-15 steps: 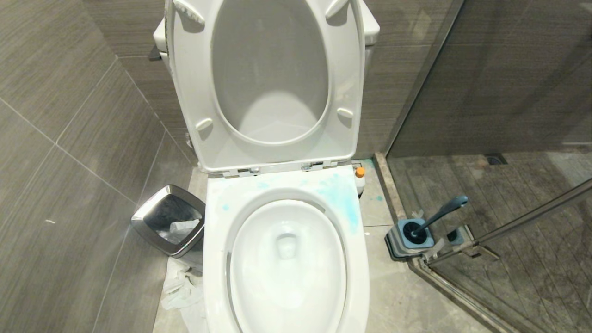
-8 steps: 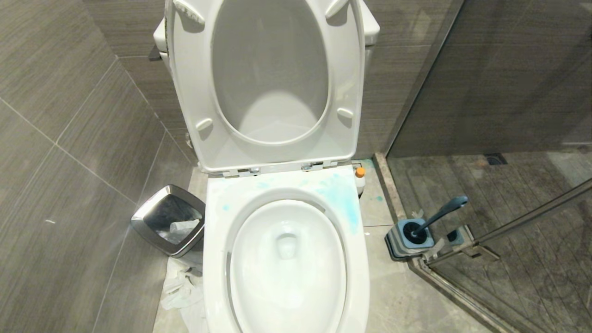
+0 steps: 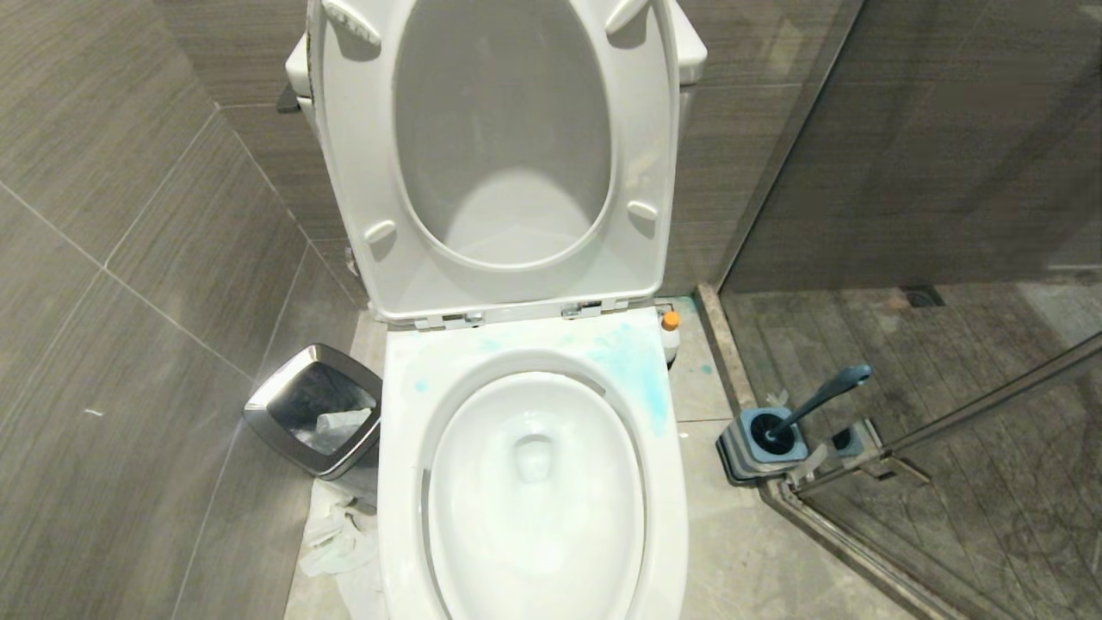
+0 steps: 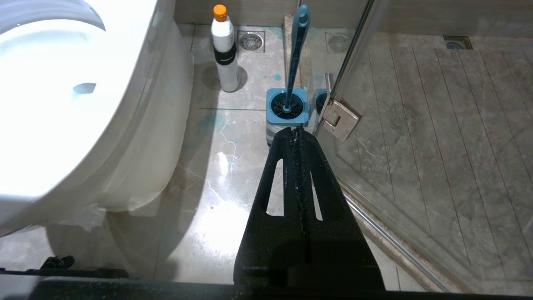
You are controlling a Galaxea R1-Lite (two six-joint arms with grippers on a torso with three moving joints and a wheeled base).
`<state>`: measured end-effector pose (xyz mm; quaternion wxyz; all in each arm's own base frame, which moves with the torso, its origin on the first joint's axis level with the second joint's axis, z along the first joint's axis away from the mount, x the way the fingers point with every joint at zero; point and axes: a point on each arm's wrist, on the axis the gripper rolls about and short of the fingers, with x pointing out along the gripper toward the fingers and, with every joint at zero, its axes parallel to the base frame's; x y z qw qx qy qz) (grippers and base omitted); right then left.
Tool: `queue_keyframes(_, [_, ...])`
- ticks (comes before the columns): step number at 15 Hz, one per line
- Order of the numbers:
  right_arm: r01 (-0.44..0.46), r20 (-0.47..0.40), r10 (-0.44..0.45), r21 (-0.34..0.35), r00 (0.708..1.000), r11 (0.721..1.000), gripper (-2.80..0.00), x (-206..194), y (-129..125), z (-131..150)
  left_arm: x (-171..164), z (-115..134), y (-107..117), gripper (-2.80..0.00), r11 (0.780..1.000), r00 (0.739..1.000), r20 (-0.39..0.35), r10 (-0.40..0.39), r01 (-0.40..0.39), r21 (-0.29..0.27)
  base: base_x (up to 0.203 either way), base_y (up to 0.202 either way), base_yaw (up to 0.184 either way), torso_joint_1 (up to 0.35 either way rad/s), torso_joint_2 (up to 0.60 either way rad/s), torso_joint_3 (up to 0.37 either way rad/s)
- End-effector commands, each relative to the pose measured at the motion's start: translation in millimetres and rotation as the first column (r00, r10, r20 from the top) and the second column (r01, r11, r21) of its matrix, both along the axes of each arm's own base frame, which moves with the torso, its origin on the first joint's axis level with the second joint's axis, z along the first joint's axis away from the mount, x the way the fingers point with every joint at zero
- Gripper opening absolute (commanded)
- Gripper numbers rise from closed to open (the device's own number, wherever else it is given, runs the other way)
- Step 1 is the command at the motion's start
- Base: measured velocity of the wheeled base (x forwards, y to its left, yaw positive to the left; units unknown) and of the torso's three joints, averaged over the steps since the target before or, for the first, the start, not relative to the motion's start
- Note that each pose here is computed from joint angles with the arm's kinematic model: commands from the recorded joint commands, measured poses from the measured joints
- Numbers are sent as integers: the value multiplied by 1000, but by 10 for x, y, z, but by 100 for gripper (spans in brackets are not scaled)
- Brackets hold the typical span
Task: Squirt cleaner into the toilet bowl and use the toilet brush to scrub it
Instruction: Pour in the cleaning agent
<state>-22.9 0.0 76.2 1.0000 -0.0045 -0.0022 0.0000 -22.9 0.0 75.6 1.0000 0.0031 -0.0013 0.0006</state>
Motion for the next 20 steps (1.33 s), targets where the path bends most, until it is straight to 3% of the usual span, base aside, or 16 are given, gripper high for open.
queue_keyframes(1, [0, 0, 0, 0, 1000, 1000, -280, 0, 0, 0, 1, 1, 0, -280, 1000, 1000, -1, 0, 0, 0, 0, 0, 0, 0, 0, 0])
queue_keyframes(20, [0, 0, 0, -2, 1000, 1000, -280, 0, 0, 0, 1, 2, 0, -280, 1000, 1000, 1, 0, 0, -1, 0, 0, 0, 0, 1, -16])
